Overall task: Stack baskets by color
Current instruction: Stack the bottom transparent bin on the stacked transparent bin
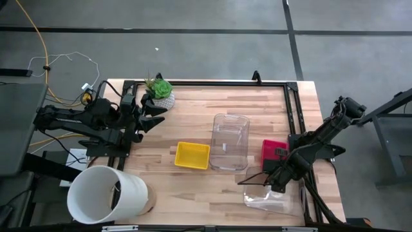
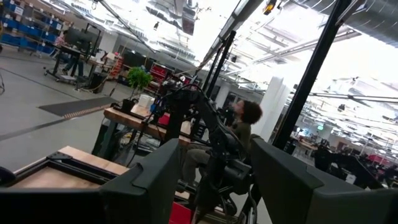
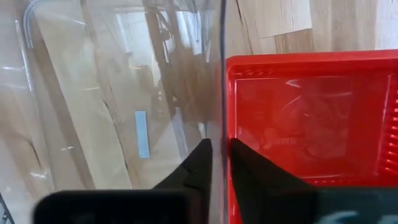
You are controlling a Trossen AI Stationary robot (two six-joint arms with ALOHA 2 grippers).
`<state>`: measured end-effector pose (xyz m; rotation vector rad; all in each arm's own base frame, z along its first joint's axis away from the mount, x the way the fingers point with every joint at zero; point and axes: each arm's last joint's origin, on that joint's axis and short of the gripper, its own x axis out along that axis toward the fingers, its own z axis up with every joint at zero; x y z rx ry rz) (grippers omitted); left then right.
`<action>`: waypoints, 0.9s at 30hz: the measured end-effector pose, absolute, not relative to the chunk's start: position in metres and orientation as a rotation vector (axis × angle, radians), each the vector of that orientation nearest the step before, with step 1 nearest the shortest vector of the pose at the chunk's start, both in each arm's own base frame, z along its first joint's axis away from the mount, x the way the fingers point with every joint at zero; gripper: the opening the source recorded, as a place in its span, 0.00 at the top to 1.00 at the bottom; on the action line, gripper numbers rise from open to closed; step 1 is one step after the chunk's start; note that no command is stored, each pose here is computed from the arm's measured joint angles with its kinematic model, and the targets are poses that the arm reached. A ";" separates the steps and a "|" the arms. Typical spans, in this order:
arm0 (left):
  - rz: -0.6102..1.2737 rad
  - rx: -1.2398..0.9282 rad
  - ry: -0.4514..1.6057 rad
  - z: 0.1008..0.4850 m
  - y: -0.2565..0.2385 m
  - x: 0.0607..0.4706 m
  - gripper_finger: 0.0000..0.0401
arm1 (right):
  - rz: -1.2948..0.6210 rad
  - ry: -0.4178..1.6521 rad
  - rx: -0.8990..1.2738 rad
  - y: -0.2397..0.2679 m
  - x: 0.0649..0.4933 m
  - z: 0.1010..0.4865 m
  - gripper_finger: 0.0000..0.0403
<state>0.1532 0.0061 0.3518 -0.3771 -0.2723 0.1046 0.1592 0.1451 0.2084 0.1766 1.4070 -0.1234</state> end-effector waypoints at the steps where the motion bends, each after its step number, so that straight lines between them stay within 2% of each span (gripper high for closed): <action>1: 0.105 -0.377 -0.272 0.352 0.006 0.153 0.54 | -0.123 1.407 0.177 0.145 0.159 0.208 0.92; 4: 0.105 -0.377 -0.272 0.352 0.006 0.153 0.54 | -0.117 1.408 0.176 0.145 0.159 0.209 0.99; 19: 0.107 -0.375 -0.273 0.352 0.006 0.153 0.54 | -0.024 1.335 0.240 0.143 0.156 0.241 1.00; 27: 0.109 -0.370 -0.273 0.352 0.006 0.153 0.54 | 0.219 1.287 0.445 0.140 0.146 0.269 1.00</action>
